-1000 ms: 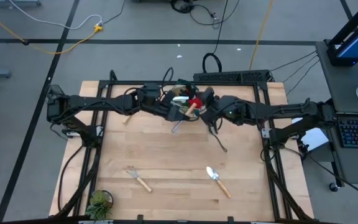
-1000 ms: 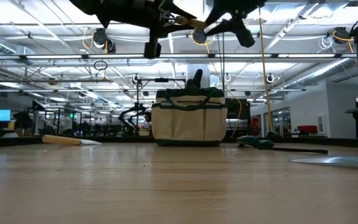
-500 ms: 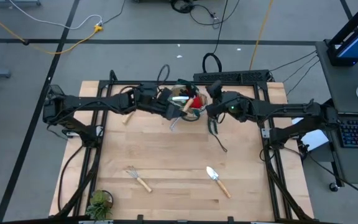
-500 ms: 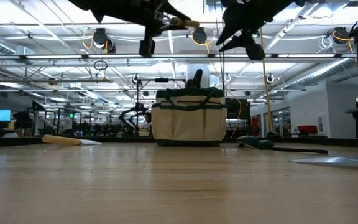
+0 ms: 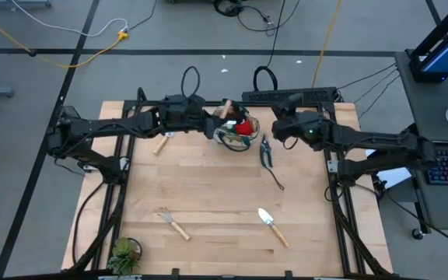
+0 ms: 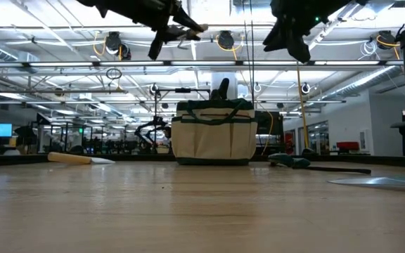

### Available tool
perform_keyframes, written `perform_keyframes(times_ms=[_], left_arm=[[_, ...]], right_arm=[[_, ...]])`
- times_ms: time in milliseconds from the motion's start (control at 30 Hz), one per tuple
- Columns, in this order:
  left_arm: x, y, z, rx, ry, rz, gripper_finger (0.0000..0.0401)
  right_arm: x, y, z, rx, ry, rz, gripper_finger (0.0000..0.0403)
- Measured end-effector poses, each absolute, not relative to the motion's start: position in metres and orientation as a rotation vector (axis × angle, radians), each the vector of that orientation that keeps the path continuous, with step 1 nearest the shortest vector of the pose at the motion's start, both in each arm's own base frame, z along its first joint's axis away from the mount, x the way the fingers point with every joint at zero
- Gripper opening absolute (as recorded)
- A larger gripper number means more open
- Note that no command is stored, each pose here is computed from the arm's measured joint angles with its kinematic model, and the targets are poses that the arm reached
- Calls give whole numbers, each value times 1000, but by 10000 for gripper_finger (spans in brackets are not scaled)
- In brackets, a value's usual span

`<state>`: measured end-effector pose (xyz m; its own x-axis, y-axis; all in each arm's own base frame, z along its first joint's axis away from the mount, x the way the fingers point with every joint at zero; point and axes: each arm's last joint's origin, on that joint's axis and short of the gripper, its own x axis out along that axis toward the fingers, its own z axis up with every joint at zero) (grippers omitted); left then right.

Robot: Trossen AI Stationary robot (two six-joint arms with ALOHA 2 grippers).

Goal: Pick & Place Garden tools in Gardening bag
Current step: Put the right brown hand rake into the green gardening bag

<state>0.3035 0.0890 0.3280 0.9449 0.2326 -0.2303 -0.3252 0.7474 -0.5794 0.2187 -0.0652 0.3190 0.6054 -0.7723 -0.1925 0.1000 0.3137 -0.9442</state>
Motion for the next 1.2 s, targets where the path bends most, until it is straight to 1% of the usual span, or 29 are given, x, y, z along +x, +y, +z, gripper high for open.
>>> perform_keyframes(times_ms=[267, 367, 567, 700, 833, 933, 1067, 1200], left_arm=[[303, 101, 333, -419, 85, 431, 70], [302, 106, 335, -362, 65, 463, 70], [312, 115, 326, -260, 63, 483, 69], [319, 122, 312, -165, 135, 463, 69], [320, 136, 308, -114, 132, 454, 69], [320, 147, 306, -117, 103, 399, 69], [324, 160, 295, -151, 102, 276, 69], [327, 174, 280, -168, 127, 228, 69]], right_arm=[[209, -63, 327, -909, 604, -728, 79], [208, -63, 327, -871, 586, -736, 79], [208, -63, 327, -827, 566, -745, 79], [208, -63, 327, -811, 559, -749, 79], [208, -63, 327, -812, 559, -748, 79], [208, -63, 327, -813, 559, -748, 79], [208, -62, 327, -813, 559, -747, 79], [208, -62, 327, -814, 560, -747, 79]])
